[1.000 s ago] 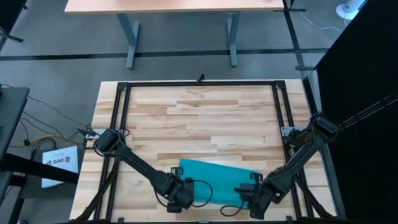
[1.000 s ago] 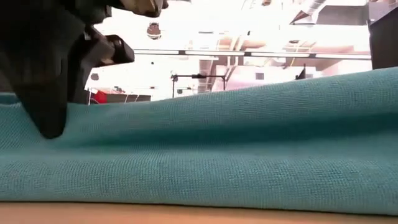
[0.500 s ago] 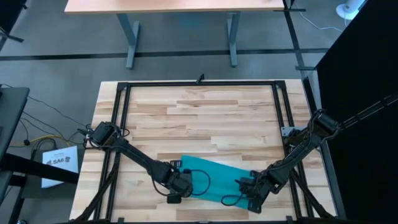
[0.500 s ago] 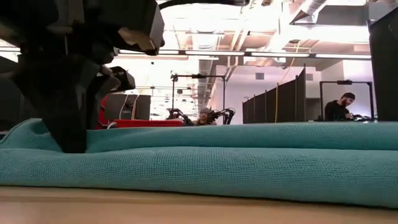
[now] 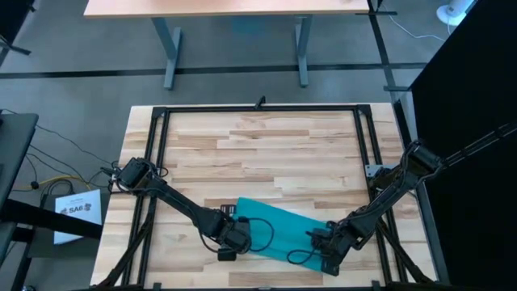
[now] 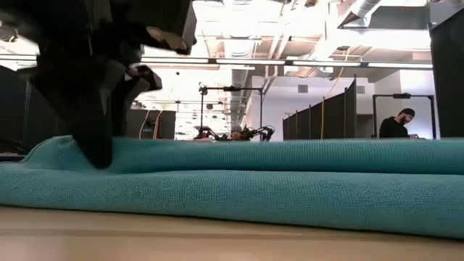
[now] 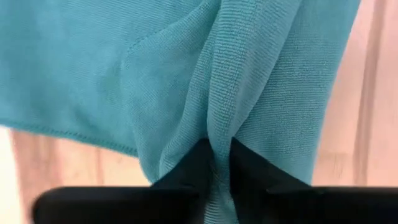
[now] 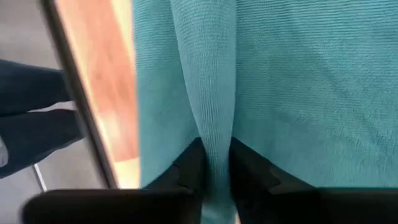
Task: Roll towel
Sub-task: Roll the blue towel
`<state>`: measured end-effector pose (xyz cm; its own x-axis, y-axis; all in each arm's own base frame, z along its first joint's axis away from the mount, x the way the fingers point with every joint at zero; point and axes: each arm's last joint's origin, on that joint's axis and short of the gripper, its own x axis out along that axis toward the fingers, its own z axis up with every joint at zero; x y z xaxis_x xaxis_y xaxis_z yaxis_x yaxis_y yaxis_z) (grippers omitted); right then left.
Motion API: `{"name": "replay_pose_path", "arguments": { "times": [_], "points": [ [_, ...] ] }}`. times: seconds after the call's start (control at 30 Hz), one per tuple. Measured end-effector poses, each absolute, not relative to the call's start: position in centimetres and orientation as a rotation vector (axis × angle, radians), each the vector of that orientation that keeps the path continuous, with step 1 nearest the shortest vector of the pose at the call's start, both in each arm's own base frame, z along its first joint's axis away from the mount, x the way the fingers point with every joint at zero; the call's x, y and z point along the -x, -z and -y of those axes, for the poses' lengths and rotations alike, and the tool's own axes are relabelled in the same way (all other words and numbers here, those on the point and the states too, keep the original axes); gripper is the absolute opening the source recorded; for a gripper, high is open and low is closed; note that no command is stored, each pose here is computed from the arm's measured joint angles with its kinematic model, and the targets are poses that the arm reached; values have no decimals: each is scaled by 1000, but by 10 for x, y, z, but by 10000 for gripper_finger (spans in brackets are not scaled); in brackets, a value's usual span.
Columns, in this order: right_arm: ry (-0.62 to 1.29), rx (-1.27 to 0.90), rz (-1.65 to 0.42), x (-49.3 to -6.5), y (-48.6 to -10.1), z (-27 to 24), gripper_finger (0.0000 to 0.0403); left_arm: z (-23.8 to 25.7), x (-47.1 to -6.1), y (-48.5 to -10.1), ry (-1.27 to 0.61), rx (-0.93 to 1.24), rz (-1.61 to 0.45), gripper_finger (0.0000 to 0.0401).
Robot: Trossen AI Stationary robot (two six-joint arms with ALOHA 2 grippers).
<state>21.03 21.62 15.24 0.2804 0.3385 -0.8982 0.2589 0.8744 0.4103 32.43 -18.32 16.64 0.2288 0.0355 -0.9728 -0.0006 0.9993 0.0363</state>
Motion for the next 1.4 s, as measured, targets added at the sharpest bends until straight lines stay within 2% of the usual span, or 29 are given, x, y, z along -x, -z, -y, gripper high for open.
{"name": "replay_pose_path", "arguments": {
  "times": [0.23, 0.4, 0.53, 0.8, 1.03, 1.2, 1.3, 1.4],
  "points": [
    [-62, -496, -1324, -204, -179, -210, 146, 184, -328, -196, -65, -119, -1357, 126],
    [-35, -413, -1369, -196, -186, -206, 157, 178, -326, -218, -223, -247, -1345, 155],
    [-104, -412, -1277, -196, -190, -218, 148, 184, -327, -228, -238, -198, -1311, 159],
    [-71, -374, -1164, -188, -191, -228, 125, 205, -321, -226, -249, -142, -1233, 159],
    [-46, -347, -1151, -198, -191, -218, 121, 183, -334, -207, -182, -196, -1307, 159],
    [-65, -381, -1122, -202, -193, -220, 122, 177, -342, -202, -91, -120, -1314, 159],
    [-78, -396, -1113, -201, -194, -223, 123, 174, -337, -186, -43, -59, -1382, 146],
    [-75, -409, -1116, -199, -194, -224, 123, 174, -328, -168, -6, 1, -1458, 117]
  ]
}}
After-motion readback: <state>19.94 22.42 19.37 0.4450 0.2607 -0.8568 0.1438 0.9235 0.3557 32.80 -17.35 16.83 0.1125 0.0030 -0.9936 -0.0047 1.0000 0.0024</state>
